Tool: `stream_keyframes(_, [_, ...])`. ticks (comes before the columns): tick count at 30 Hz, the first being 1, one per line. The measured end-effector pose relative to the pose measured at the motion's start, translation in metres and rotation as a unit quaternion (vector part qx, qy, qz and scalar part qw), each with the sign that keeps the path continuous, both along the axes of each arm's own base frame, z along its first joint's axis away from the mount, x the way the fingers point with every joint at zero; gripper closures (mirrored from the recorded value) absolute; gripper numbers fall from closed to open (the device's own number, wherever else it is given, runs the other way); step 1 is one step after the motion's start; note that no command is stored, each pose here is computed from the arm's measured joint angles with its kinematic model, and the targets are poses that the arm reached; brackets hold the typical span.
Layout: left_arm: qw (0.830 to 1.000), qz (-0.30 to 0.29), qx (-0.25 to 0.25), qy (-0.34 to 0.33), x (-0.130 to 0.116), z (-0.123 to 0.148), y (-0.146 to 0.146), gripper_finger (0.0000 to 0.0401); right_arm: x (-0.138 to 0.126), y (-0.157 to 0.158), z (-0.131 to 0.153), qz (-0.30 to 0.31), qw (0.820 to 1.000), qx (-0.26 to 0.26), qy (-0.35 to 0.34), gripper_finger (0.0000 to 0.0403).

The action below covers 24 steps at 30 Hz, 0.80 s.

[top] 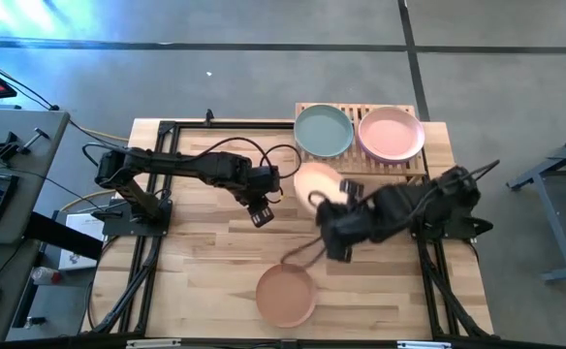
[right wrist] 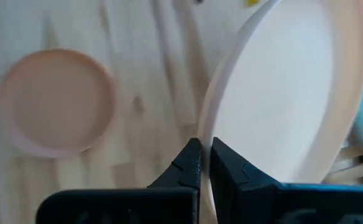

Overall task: Place and stack plates onto a shelf
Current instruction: Stack the white plate on the blue plate on the shelf

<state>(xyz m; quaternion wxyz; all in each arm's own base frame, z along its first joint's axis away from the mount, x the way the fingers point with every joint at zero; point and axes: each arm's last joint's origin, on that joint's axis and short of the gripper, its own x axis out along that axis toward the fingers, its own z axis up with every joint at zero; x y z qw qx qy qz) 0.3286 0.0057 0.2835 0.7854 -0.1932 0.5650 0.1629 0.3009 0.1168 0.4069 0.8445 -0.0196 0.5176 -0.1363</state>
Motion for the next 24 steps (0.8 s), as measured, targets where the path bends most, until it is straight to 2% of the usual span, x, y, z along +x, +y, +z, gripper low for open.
stream_keyframes(12, [0.998,0.056,-0.008,-0.001,-0.001,0.000,0.021,0.0298,0.006,-0.098,0.014,0.041,0.995,-0.075,0.045,0.0403])
stream_keyframes(24, [0.991,0.130,-0.015,-0.005,-0.005,0.000,0.053,0.0298,0.005,-0.162,0.013,0.078,0.986,-0.109,0.101,0.0403])
